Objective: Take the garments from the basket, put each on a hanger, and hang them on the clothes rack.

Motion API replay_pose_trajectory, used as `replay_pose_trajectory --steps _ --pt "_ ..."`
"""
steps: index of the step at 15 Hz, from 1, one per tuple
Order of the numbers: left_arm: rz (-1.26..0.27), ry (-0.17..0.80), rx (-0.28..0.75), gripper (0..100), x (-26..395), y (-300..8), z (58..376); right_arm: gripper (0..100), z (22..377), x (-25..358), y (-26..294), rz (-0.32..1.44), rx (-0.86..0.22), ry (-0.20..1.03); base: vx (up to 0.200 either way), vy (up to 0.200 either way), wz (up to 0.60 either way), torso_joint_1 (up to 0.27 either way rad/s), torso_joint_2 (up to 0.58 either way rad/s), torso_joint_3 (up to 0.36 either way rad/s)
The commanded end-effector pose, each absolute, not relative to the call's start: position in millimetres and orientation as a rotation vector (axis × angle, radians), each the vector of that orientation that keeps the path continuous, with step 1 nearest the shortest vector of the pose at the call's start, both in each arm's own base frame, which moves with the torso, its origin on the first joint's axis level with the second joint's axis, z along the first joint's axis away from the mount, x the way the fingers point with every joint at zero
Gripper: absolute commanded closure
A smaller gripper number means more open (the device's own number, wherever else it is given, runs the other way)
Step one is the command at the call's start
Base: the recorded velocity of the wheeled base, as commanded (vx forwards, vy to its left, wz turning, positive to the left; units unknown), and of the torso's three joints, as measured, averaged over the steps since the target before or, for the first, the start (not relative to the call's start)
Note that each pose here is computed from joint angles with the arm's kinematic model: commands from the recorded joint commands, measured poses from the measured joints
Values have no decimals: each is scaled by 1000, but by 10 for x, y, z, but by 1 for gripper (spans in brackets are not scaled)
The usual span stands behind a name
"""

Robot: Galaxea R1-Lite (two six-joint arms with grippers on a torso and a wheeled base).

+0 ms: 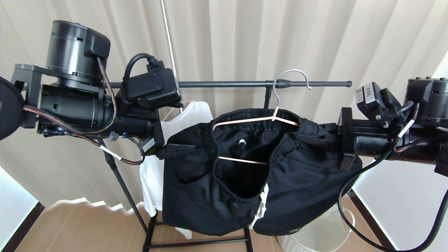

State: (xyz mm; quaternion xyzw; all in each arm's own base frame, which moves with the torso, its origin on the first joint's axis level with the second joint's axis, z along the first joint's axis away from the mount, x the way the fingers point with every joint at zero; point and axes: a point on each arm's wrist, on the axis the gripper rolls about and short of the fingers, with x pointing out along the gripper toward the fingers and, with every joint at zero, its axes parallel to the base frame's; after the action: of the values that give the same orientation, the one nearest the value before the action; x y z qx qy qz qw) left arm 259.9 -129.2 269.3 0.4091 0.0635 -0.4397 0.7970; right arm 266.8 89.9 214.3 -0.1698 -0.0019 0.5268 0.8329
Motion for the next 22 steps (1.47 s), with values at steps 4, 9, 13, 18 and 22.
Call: replay_pose_trajectory --steps 4,9,13,18,22 --pt "-1054 161 890 0 2687 -1579 2492 100 2084 2664 876 1160 -349 -19 0 0 0 0 0 0" --pt "-1031 224 808 0 2677 -1703 2451 100 2012 2633 872 1177 -359 -65 0 0 0 0 0 0" --pt "-995 224 754 0 2707 -1783 2447 100 1981 2616 872 1180 -379 -70 0 0 0 0 0 0" --pt "-998 233 730 0 2699 -1881 2411 100 1986 2595 880 1187 -387 -79 0 0 0 0 0 0" --pt "-1024 230 707 0 2684 -2013 2366 100 1995 2583 881 1188 -388 -82 0 0 0 0 0 0"
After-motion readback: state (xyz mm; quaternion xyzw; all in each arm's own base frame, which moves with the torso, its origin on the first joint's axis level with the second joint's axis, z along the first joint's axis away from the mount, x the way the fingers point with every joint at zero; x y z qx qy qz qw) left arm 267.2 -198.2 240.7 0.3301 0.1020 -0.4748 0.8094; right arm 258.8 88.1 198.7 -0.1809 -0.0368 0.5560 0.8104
